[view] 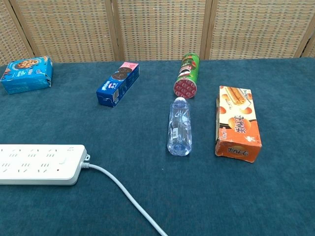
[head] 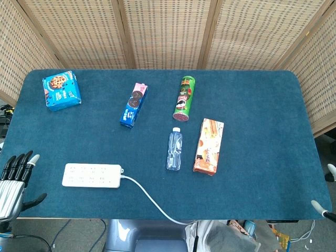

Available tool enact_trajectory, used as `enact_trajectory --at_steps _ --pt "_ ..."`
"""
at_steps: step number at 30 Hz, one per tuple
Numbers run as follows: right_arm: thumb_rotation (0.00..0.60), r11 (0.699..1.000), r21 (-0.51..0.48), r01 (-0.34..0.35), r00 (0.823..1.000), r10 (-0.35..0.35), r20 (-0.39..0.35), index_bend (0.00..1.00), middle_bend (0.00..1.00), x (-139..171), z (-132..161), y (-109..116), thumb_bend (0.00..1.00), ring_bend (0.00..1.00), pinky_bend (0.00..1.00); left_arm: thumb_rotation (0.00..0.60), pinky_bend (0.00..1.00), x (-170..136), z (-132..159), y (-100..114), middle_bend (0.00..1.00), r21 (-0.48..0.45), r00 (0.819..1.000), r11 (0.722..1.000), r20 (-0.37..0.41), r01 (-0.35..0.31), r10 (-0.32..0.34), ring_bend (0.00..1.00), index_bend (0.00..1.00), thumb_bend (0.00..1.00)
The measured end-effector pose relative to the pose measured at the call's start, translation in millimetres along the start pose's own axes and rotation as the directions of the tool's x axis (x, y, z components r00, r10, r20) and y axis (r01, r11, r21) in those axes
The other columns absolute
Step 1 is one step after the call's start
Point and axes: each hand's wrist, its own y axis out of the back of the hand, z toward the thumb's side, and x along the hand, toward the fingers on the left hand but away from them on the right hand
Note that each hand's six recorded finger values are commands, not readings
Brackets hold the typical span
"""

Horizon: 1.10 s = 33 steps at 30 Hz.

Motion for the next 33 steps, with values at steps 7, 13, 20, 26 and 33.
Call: enact_trajectory --at_steps 7,13,20,26,33 --pt "0.6 1.0 -0.002 -0.009 1.0 0.009 -0.002 0.0 0.0 0.2 0.9 -3.6 0.0 0.0 0.0 0.6 0.0 -1.4 2.5 -2.7 0.0 -0.021 1.0 1.0 0.021 0.022 -0.022 0.0 0.0 0.0" --pt "0.6 1.0 -0.014 -0.013 1.0 0.013 -0.006 0.0 0.0 0.3 2.6 -3.5 0.0 0.0 0.0 0.6 0.53 3.8 12.5 -8.1 0.71 -0.091 0.997 0.995 0.077 0.035 -0.028 0.64 0.0 0.05" --pt "0.6 0.999 -0.034 -0.021 1.0 0.021 0.001 0.0 0.0 -1.5 -0.6 -2.7 0.0 0.0 0.0 0.6 1.0 24.3 44.1 -40.8 1.0 -0.193 0.986 0.977 0.157 0.092 -0.062 0.97 0.09 0.72" --pt "0.6 0.998 -0.046 -0.035 0.999 0.035 -0.001 0.0 0.0 -2.6 -1.3 -3.9 0.0 0.0 0.0 0.6 1.0 35.7 65.0 -71.7 1.0 -0.176 0.958 0.949 0.167 0.26 -0.232 0.97 0.23 0.78" --pt "0.6 0.998 -0.053 -0.045 0.999 0.045 0.001 0.0 0.0 -4.5 -3.1 -4.3 0.0 0.0 0.0 0.6 1.0 44.8 87.0 -98.1 1.0 -0.142 0.919 0.909 0.118 0.391 -0.377 0.97 0.25 0.79"
